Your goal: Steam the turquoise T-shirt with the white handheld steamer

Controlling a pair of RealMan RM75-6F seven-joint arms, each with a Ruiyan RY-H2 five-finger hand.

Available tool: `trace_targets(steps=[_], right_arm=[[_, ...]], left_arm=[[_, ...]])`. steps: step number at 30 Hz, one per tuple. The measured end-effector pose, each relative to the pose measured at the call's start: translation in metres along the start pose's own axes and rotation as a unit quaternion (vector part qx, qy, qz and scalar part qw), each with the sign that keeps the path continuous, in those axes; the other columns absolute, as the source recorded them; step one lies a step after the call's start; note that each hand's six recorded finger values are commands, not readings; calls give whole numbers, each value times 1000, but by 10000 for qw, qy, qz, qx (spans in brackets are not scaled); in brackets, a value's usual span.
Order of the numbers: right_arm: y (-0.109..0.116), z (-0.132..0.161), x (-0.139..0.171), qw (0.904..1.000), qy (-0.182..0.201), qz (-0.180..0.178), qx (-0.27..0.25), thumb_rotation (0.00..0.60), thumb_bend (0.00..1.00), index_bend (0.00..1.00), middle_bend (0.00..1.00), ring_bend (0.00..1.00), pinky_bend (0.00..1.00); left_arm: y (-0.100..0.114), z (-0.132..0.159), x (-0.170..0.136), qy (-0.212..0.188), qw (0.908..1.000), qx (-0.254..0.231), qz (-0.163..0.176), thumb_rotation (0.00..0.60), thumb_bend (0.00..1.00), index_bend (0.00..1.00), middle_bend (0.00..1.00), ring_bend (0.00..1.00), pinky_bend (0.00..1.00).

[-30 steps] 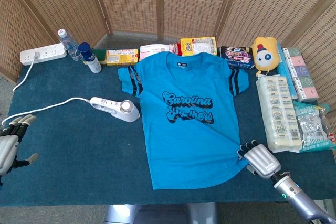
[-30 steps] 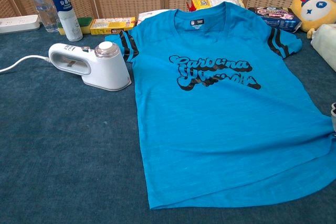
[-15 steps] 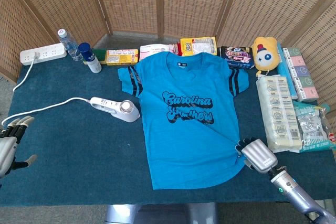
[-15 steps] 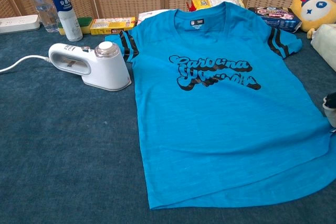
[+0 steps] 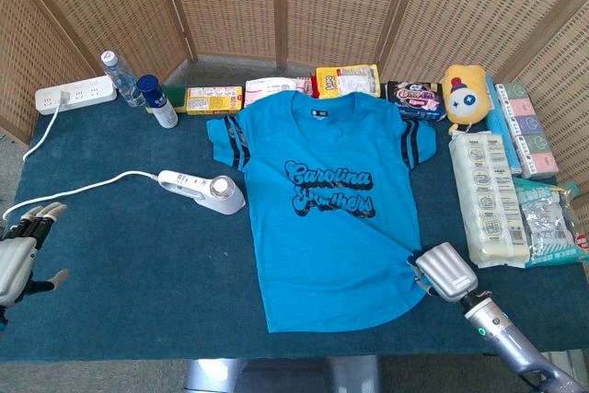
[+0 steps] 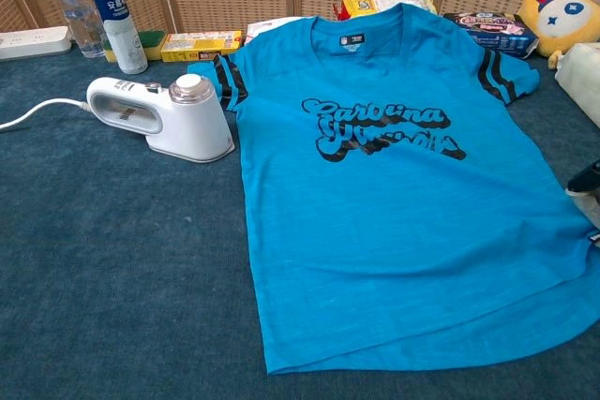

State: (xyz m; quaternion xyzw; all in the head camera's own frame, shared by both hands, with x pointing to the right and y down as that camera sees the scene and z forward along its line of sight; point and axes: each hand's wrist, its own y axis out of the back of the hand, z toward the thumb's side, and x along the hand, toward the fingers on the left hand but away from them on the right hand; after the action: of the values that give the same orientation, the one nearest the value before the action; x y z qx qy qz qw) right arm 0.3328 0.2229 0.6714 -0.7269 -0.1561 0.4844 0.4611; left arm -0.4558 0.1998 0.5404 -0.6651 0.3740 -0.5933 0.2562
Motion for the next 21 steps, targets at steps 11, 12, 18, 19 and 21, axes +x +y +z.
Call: trace_targets(steps=[11,12,18,19,21], right_arm=[[3,6,-4,9996,-154,-62,-219,600,397,723,679,722,862],[4,7,-4,9995,-173,-82,-251,600,398,725,681,725,865],[6,10,-4,9990,-223,-110,-363,600,398,729,683,727,867],[6,11,-4,9990,-227,-111,-378,600,399,730,684,727,867],[5,12,-3,9988,-223,-110,-410,600,399,731,685,728,866]], left_arm=[[0,9,11,-164,9998,75,0,600,241,42,92,22,169],[1,9,11,-165,9998,82,6,600,241,41,92,21,169],[0,9,14,-163,9998,93,5,600,240,41,92,22,169],[-1,9,16,-167,9998,101,-11,600,240,41,92,21,169],[-2,10,20,-195,9997,121,-46,600,240,41,93,22,169]])
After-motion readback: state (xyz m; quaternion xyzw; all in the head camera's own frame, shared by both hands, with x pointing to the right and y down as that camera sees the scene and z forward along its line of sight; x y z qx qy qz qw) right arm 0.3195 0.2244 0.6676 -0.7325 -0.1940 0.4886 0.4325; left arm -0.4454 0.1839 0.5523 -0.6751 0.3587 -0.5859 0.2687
